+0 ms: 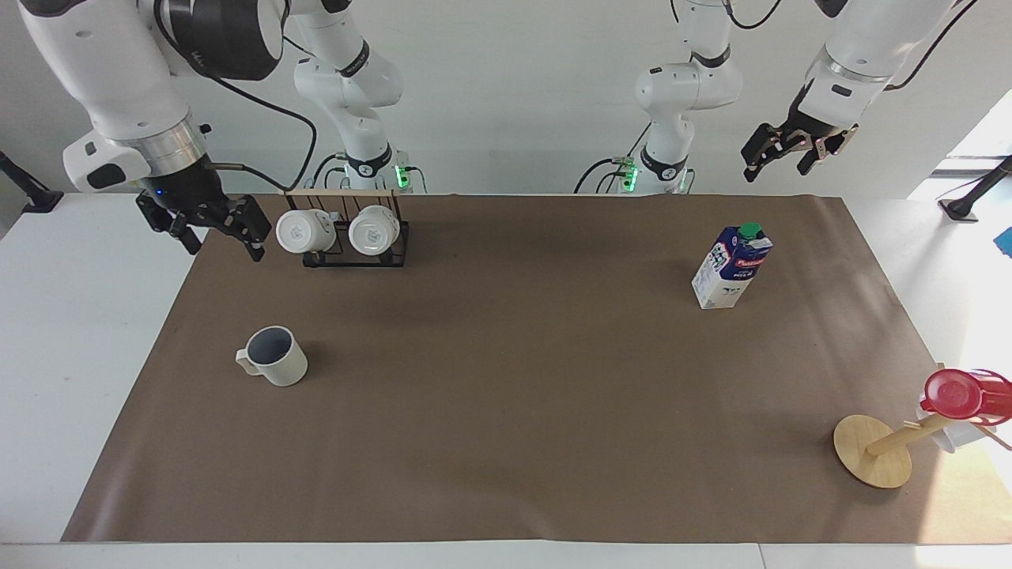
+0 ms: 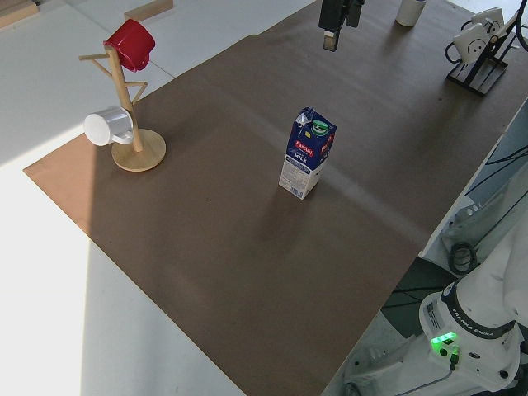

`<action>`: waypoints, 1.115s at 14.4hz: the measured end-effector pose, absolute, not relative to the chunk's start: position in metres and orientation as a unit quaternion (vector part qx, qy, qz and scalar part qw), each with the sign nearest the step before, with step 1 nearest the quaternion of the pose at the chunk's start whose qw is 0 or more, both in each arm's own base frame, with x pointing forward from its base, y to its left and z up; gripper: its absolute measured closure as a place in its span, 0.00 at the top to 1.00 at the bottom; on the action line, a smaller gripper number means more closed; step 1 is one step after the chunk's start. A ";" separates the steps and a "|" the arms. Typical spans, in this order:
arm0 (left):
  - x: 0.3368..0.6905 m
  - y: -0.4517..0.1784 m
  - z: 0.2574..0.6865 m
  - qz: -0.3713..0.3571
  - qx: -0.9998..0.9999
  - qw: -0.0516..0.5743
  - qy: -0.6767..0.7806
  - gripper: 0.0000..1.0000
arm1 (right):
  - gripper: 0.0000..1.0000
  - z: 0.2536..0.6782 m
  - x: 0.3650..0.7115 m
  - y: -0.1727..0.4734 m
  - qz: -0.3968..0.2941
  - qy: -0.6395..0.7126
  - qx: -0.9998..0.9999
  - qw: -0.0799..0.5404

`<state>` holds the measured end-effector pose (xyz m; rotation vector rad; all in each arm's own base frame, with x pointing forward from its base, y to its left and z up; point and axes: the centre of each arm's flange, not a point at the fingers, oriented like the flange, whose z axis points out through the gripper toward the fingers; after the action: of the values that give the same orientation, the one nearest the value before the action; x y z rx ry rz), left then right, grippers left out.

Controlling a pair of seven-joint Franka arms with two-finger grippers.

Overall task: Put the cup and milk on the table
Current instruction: 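Reach the right gripper down to the white cup and grasp it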

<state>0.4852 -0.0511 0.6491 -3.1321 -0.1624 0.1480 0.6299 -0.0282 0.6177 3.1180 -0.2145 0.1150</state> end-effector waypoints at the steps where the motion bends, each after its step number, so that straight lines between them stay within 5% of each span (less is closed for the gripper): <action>1: 0.485 -0.051 0.649 0.047 -0.998 0.001 -0.052 1.00 | 1.00 0.607 0.637 -0.029 0.041 -0.068 0.997 0.007; 16: 0.488 -0.029 0.637 0.025 -0.998 -0.005 0.060 1.00 | 1.00 0.413 0.635 -0.026 0.010 -0.063 0.998 0.005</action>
<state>0.4877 -0.0288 0.6373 -3.1457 0.1893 0.0774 0.6352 -0.0260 0.4126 3.1246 -0.1958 0.0326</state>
